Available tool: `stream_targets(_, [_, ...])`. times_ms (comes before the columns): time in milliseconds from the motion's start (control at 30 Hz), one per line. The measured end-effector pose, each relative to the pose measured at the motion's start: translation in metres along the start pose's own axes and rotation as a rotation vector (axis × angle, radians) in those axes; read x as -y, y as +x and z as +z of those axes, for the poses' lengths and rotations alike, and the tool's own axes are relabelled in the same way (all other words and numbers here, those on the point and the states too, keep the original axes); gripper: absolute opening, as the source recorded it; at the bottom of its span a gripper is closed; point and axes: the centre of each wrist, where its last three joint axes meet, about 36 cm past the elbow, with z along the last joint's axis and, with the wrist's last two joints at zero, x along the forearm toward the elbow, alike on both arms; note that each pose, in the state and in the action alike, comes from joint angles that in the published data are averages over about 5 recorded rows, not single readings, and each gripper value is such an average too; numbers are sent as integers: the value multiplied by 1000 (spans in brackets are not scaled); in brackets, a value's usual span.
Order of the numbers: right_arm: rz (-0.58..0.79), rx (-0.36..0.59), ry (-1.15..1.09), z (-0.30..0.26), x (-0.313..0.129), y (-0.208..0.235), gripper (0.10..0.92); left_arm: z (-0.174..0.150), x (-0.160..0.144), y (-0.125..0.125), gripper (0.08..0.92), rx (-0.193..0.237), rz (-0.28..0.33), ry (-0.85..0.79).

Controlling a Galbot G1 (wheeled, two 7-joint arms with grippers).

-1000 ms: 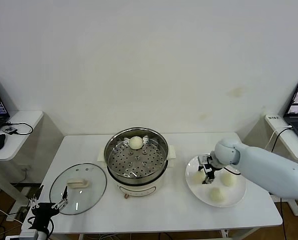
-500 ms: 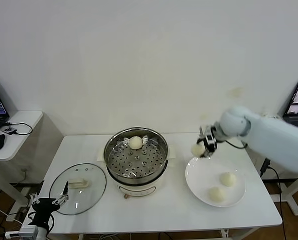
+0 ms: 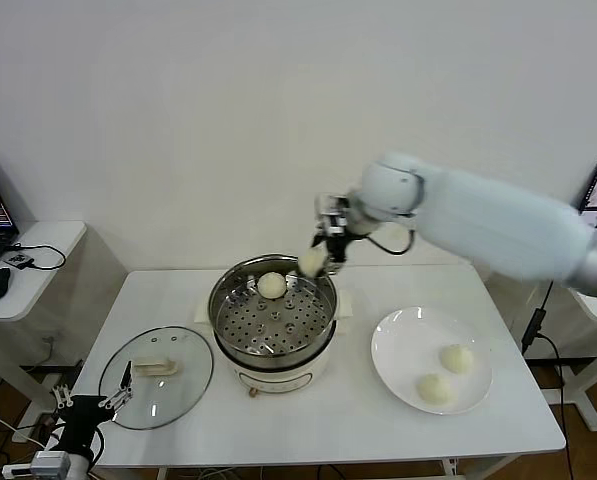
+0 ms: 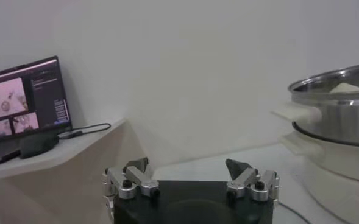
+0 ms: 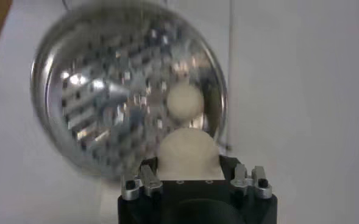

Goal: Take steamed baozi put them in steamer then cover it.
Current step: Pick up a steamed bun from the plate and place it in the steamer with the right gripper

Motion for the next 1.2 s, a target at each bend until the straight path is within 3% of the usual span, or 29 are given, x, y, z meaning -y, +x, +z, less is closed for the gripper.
stream_targets(600, [-79, 5, -6, -68, -14, -94, 645, 0, 2, 3, 823, 4, -6, 6])
stream_targets(1200, [-78, -27, -25, -79, -17, -127, 664, -1, 1, 3, 823, 12, -9, 7])
